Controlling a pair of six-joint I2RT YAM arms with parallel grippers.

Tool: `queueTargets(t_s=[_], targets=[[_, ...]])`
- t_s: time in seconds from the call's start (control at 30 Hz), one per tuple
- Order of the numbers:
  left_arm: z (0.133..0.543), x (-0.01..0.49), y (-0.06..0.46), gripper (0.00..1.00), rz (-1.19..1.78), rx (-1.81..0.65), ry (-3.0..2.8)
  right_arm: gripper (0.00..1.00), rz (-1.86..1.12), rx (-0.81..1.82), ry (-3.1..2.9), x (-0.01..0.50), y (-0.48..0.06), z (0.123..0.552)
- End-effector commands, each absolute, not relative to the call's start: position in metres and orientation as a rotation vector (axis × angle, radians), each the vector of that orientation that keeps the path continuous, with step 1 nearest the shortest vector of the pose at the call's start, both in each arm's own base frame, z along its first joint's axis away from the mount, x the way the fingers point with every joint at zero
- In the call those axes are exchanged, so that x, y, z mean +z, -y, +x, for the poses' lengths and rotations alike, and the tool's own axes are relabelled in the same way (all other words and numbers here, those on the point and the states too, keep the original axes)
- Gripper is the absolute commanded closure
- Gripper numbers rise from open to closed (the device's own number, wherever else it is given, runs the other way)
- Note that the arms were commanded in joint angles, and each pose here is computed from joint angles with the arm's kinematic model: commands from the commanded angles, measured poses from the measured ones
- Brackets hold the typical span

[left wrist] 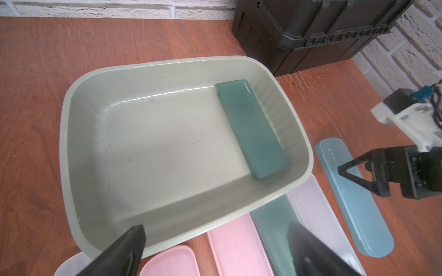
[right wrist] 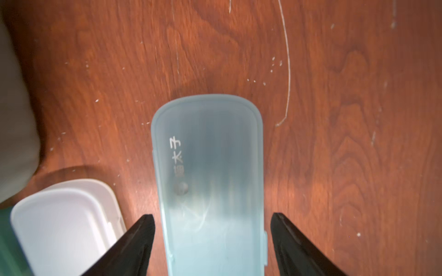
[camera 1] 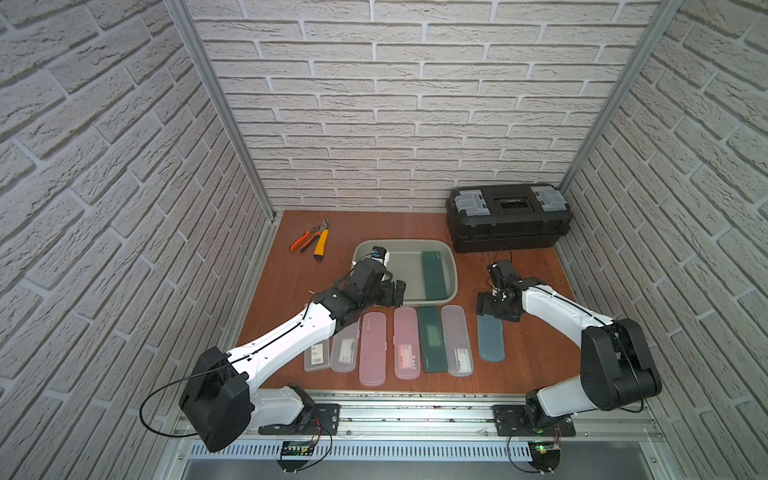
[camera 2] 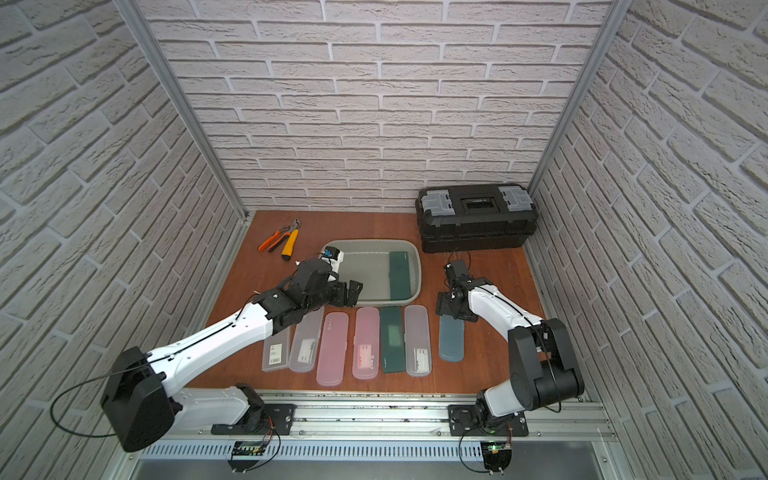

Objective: Put the pencil case into the storage box
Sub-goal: Pick up the pencil case from the center of the board.

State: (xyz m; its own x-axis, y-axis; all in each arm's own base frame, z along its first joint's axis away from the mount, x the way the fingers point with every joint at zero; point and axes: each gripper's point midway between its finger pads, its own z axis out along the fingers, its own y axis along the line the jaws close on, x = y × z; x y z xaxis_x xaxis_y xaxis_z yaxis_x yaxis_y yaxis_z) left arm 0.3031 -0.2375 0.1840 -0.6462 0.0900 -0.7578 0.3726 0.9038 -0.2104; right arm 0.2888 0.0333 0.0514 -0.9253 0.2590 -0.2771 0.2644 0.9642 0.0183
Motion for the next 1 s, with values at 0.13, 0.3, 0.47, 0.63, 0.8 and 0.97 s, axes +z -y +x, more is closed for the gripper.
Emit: queueTargets(t_s=[0.13,0.3,0.47,0.63,0.8,0.97], targets=[[0.304,0.196,0.249,0.01,0.343,-0.528,-2.178,0.01,0.394,0.095,-2.879,0.053,-0.05,0.243],[0.302,0.195,0.245,0.02,0.35,-0.505,-2.185,0.01,0.424,0.077,-2.917,0.039,-0.05,0.219],[0.298,0.199,0.236,0.02,0.358,-0.472,-2.18,0.01,0.433,0.037,-2.952,0.026,-0.048,0.207],[0.296,0.202,0.228,0.02,0.339,-0.453,-2.159,0.01,0.436,0.024,-2.969,0.016,-0.05,0.203],[0.296,0.201,0.228,0.01,0.338,-0.45,-2.164,0.03,0.42,-0.002,-2.985,0.009,-0.052,0.205],[0.296,0.201,0.229,0.02,0.338,-0.452,-2.166,0.07,0.381,-0.04,-2.977,0.006,-0.055,0.21]])
